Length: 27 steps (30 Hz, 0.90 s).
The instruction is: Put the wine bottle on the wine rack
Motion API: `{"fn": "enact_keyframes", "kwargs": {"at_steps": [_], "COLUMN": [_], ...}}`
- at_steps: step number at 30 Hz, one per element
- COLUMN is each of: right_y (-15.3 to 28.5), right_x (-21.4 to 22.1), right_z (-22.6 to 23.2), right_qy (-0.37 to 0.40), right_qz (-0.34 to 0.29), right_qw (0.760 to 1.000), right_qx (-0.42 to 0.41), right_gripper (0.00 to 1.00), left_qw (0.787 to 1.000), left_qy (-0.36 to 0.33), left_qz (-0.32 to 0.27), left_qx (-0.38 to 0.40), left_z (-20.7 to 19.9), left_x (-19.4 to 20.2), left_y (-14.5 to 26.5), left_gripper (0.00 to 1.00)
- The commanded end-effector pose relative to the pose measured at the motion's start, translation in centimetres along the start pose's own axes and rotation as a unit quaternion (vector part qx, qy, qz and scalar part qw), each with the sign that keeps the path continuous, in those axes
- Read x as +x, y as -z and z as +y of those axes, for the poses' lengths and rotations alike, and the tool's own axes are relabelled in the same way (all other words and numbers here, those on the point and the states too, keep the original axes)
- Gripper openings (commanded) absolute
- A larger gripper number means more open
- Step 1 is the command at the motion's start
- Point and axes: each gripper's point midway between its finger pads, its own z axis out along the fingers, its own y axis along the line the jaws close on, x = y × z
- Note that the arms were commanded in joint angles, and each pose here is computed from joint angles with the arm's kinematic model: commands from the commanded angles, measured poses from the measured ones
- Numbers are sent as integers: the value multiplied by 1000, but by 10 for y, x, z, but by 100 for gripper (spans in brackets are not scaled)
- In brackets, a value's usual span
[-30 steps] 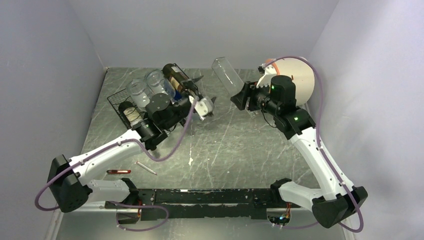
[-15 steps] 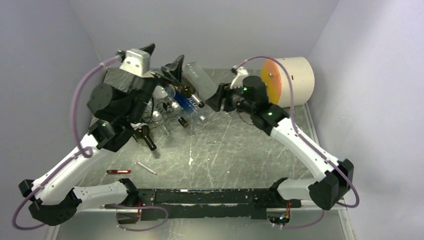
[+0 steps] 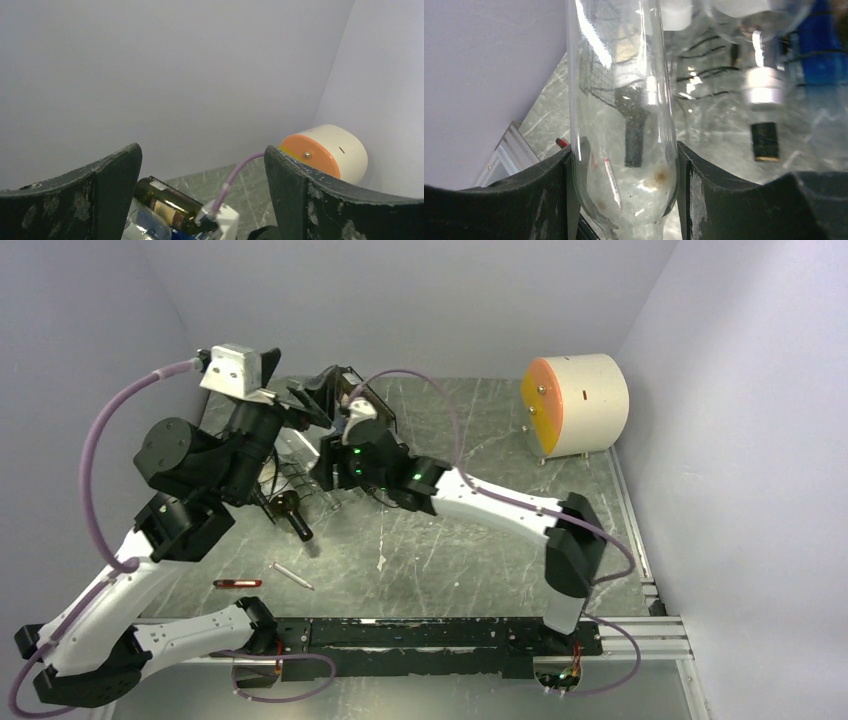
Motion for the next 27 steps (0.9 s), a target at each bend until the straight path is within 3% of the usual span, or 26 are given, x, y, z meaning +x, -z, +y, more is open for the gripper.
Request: {"fn": "enact_keyframes", "kwargs": {"at_steps": [1, 10, 17, 23, 27], "right_y": [-15, -92, -114, -140, -146], "right_x": [-49, -8, -4, 24, 32], "right_z": [57, 87, 84, 80, 75], "right_qy": [-12, -5, -9, -2, -6], "right_qz": [-93, -51, -63, -28, -28], "right_qw": [995, 999, 998, 1000, 999], "right_qx": [-23, -3, 14, 14, 20], "right_gripper": [3, 7, 13, 17, 28], "left_qw": [999, 998, 998, 998, 997], "left_qy": [21, 27, 21, 11, 7], "left_qz": [-9, -1, 17, 26, 31], "left_qx": [-35, -54, -65, -62, -65], "left_z": [23, 42, 51, 50, 52], "left_x": [-25, -27, -18, -11, -9], "left_y": [22, 49, 61, 62, 63], "left_gripper": [96, 95, 95, 96, 96]}}
